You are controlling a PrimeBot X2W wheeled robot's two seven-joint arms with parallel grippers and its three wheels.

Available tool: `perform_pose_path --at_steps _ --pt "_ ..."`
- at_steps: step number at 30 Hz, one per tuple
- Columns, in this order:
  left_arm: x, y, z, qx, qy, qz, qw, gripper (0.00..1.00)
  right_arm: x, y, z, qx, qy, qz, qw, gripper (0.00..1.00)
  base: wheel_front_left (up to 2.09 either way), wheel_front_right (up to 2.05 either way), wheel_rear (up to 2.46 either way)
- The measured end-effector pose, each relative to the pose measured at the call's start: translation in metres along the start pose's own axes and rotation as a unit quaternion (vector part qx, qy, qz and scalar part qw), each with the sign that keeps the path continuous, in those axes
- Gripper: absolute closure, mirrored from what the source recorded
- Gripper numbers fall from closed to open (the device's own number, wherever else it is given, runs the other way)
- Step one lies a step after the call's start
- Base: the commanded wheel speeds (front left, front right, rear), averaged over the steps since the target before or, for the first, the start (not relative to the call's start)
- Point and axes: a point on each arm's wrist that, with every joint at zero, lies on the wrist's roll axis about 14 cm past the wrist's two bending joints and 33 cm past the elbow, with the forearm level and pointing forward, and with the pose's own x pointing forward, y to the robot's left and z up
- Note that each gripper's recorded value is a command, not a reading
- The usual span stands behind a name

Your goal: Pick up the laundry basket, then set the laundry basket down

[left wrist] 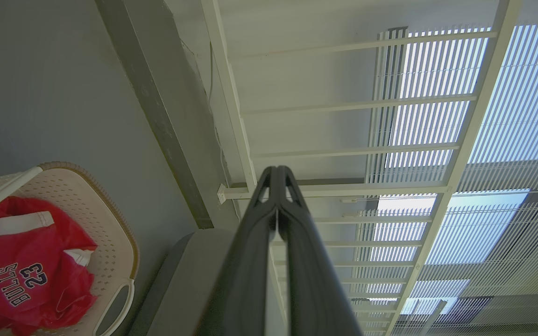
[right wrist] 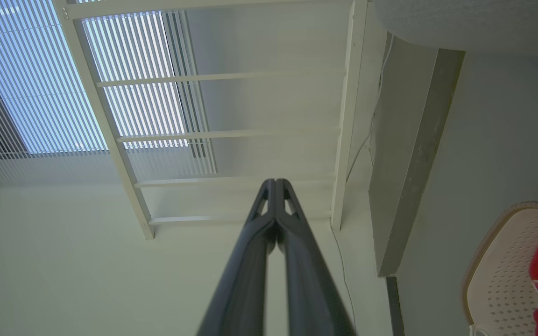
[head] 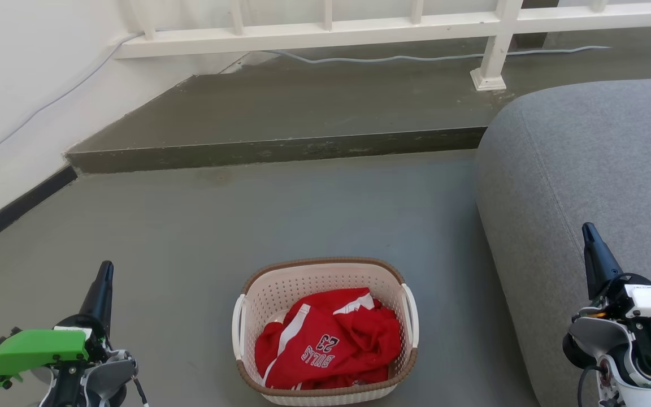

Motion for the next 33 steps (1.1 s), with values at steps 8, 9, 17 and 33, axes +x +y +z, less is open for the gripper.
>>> perform_pose_path --at_steps 8,9,17,33 --pt "0.0 0.0 0.0 0.0 0.0 0.0 1.0 1.0 0.0 0.0 0.0001 0.0 0.0 0.0 1.0 1.0 0.0 0.0 0.0" --pt "0.0 0.0 0.0 0.0 0.0 0.0 1.0 1.0 0.0 0.0 0.0001 0.0 0.0 0.0 1.0 1.0 0.0 0.0 0.0" --pt "0.0 -0.0001 0.0 0.0 0.0 0.0 1.0 1.0 0.0 0.0 0.0001 0.0 0.0 0.0 1.0 1.0 0.0 0.0 0.0" --pt "0.0 0.0 0.0 0.0 0.0 0.0 1.0 1.0 0.0 0.0 0.0001 0.0 0.0 0.0 1.0 1.0 0.0 0.0 0.0"
